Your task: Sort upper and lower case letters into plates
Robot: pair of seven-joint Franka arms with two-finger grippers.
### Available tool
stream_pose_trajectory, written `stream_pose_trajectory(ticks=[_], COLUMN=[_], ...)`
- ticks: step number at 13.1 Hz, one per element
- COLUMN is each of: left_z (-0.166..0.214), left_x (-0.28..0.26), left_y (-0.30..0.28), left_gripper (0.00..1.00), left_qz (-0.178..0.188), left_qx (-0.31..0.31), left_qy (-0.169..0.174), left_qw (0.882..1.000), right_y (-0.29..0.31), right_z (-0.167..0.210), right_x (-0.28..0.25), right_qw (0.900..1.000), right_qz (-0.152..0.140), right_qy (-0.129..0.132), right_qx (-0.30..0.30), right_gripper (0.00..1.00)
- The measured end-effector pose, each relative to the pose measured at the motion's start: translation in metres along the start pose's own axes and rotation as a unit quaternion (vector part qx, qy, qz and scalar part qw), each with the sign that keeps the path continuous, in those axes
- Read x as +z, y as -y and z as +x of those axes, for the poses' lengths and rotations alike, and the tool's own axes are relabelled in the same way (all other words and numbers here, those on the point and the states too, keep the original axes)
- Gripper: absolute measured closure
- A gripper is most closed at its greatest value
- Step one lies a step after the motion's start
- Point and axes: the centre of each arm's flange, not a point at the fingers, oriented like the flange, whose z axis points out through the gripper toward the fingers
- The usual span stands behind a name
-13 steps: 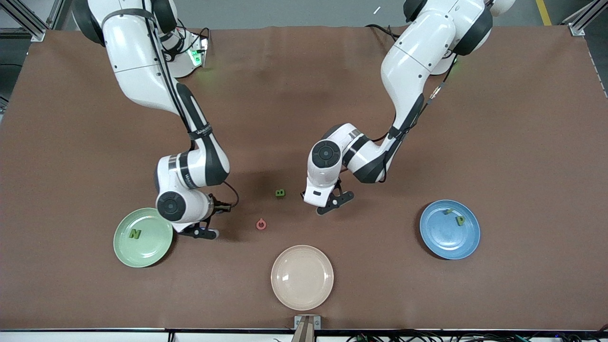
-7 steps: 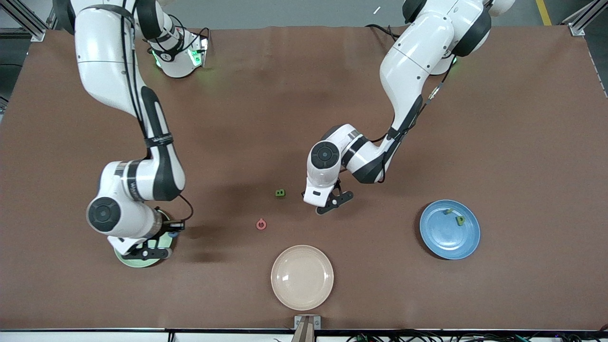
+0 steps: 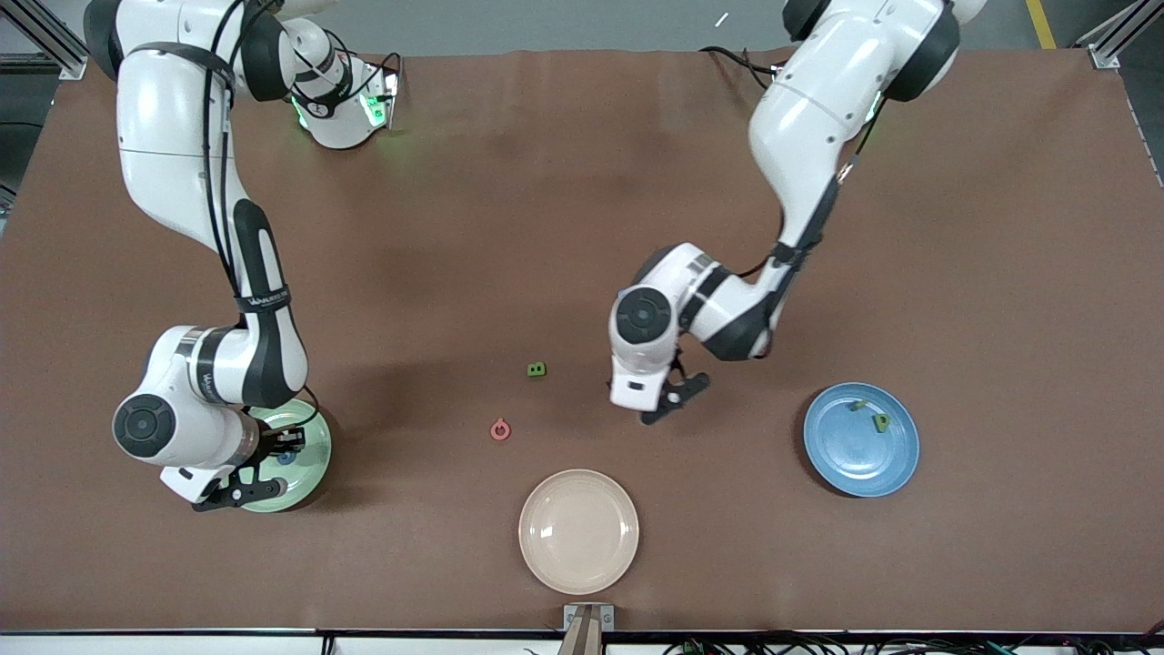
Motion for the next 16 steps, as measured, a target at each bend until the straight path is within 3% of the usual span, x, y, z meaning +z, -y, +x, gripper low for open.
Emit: stream_pose_trajectory(ticks=[3, 6, 10, 12, 14, 16], left_z=[0.109, 0.197, 0.255, 0.257, 0.251, 0.225], left_x=[-0.035, 0.0, 0.06, 0.072, 0.065, 0.041], left_y=[0.079, 0.165, 0.241, 0.25, 0.243, 0.221], left_gripper=[0.73, 0.73, 0.73, 0.57, 0.35, 0.15], left_qz=[0.039, 0.065, 0.032, 0.029, 0.027, 0.031], left_qx=[-0.034, -0.02, -0.02, -0.025, -0.019, -0.002], left_qy=[-0.012, -0.003, 0.004, 0.007, 0.008, 0.019], left_qw=[0.999, 0.998, 0.999, 0.999, 0.999, 0.999], right_y=[0.018, 0.066, 0.185, 0.243, 0.285, 0.308], right_z=[0.008, 0.018, 0.019, 0.012, 0.006, 0.009], right_x=[-0.007, -0.018, -0.027, -0.029, -0.027, -0.027], right_qw=[1.0, 0.999, 0.991, 0.982, 0.974, 0.969], right_qz=[-0.001, 0.001, 0.007, 0.015, 0.037, 0.06], right_qy=[-0.014, -0.024, -0.029, -0.028, -0.025, -0.055], right_qx=[-0.002, 0.031, 0.13, 0.185, 0.221, 0.232], right_gripper=[0.25, 0.22, 0.22, 0.22, 0.22, 0.22])
